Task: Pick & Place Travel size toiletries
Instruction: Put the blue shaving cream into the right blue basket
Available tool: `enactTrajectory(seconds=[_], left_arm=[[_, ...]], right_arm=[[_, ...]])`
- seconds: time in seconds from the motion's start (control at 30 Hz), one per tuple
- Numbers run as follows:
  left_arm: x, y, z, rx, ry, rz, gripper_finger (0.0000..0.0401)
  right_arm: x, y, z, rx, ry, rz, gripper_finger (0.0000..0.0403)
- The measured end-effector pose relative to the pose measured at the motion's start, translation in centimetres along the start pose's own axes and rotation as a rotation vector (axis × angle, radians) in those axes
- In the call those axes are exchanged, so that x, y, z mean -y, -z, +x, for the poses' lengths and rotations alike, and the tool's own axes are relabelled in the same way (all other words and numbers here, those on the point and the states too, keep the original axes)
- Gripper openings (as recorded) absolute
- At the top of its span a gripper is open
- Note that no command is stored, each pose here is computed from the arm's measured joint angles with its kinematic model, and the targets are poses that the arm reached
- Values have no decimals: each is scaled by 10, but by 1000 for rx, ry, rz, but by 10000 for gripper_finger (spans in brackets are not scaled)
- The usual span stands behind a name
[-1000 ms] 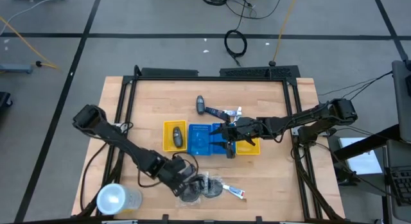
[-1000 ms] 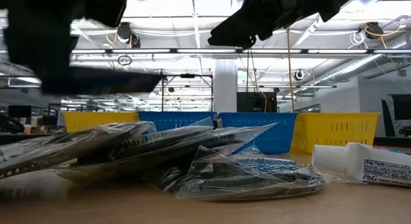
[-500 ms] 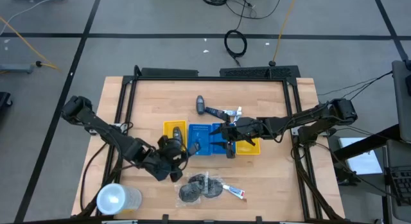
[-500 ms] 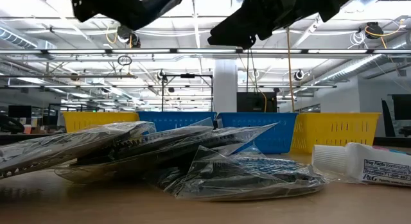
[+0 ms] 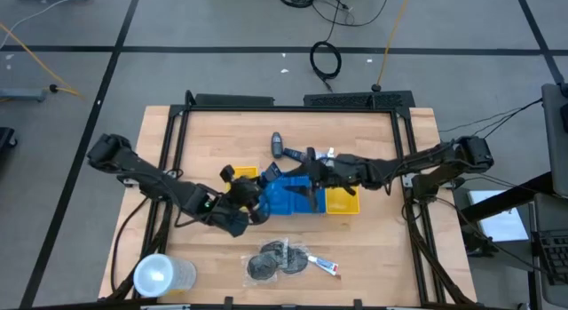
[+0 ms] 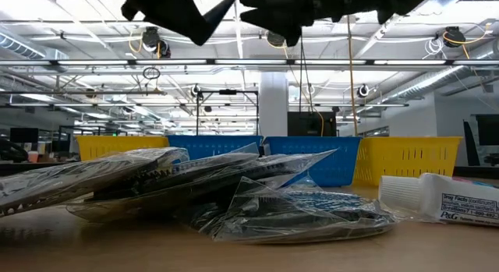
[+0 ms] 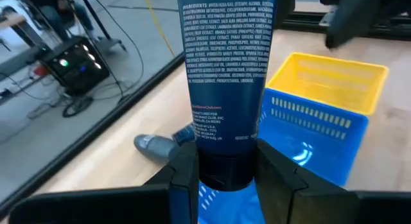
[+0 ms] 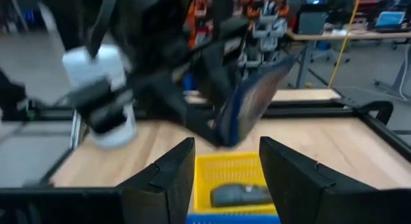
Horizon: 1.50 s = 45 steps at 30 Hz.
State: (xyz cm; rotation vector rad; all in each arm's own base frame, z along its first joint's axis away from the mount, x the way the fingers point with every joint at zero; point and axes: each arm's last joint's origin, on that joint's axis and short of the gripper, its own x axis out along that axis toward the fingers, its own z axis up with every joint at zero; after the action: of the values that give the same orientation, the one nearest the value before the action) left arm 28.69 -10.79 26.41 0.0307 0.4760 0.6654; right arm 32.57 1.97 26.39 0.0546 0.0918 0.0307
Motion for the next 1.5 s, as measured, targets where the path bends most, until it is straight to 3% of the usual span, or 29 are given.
enactTrajectory(seconds=[0.47,0.77,0.93,1.13,1.33,1.5], left_arm=[[8,9,28,-9,-87,74,95],[8,8,29,5,-101,82,95],[8,8,28,4,-101,87,95],[7,8,29,6,-108,91,95],[7,8,28,5,-105,89,96],[8,9,28,1,-97,90,180]], right_arm=[[12,-6,0,62,31,97,167],[16,-4,0,41,45,118,161],[17,-4,0,44,69,112,114],[17,-4,0,43,72,84,15],[17,-4,0,39,71,58,3],[17,-3,0,25,73,37,1]])
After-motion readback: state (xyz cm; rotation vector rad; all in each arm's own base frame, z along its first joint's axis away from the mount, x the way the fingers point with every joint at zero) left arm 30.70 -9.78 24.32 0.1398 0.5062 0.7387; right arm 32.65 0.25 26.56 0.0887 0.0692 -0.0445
